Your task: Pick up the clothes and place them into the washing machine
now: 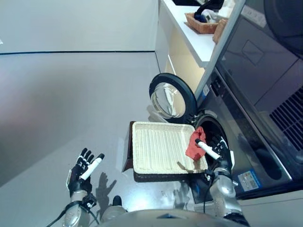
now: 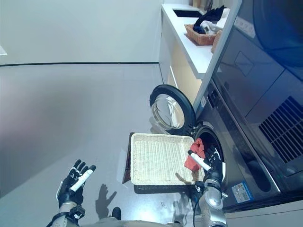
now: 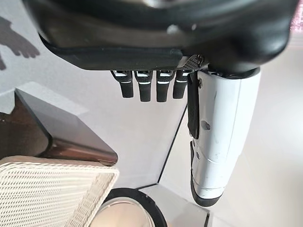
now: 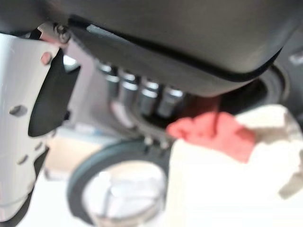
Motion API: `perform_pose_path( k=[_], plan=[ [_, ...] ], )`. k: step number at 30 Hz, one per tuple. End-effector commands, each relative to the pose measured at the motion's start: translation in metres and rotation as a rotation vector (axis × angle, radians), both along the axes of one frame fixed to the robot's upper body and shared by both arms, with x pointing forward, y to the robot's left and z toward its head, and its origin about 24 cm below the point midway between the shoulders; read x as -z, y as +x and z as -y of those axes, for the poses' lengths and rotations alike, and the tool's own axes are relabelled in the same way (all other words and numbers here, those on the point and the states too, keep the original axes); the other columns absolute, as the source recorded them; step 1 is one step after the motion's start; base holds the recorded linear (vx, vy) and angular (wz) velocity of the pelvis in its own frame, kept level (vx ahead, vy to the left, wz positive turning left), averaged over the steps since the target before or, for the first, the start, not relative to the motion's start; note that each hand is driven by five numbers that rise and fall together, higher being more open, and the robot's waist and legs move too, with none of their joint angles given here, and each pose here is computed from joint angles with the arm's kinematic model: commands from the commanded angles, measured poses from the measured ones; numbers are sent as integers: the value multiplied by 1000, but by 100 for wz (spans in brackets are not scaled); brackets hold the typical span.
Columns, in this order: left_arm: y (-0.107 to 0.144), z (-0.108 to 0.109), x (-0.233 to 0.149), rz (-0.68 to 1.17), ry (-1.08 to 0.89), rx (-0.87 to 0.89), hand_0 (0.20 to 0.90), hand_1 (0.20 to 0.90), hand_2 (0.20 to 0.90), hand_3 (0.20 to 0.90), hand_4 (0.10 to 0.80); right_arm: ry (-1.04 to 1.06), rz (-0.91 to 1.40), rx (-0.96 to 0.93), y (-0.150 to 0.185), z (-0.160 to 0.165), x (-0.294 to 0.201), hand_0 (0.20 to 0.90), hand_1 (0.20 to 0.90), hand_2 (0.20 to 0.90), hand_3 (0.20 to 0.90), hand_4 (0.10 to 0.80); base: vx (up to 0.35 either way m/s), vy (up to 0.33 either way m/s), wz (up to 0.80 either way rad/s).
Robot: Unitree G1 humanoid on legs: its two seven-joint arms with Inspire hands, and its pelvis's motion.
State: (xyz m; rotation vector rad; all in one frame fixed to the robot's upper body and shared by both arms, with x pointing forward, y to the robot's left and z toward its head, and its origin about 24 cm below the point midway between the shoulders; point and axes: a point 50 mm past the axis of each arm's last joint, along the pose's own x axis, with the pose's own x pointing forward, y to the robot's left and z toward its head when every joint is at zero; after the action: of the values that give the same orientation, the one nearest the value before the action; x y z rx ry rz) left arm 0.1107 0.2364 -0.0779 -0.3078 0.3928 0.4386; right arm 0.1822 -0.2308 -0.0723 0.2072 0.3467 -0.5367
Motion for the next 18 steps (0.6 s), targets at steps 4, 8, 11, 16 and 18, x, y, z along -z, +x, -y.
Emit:
perform_pose_path(
  k=[4, 8, 11, 16, 18],
  plan=[
    [20, -17, -22, 102, 133, 48, 900, 900, 900, 900, 800, 29, 151, -7, 9, 5, -20, 900, 900, 900, 900, 800, 37, 65, -15],
    [24, -13, -23, 100, 153, 93, 900, 900, 900, 900, 800, -67, 89, -108, 8, 1, -18, 900, 900, 900, 900, 800, -8, 62, -4],
    [26, -12, -24, 111, 161, 110, 900, 900, 900, 900, 800, -163, 63, -183, 8, 2, -20, 900, 900, 900, 900, 800, -33, 29, -1],
    [24, -18, -25, 112, 169, 79, 900, 900, 900, 900, 800, -162, 12, -191, -10, 4, -12, 900, 900, 900, 900, 800, -20, -11, 1],
    [22, -19, -24, 107, 162, 58, 900, 900, 900, 900, 800, -136, 12, -161, -13, 2, -10, 900, 900, 900, 900, 800, -16, -43, 1]
  ],
)
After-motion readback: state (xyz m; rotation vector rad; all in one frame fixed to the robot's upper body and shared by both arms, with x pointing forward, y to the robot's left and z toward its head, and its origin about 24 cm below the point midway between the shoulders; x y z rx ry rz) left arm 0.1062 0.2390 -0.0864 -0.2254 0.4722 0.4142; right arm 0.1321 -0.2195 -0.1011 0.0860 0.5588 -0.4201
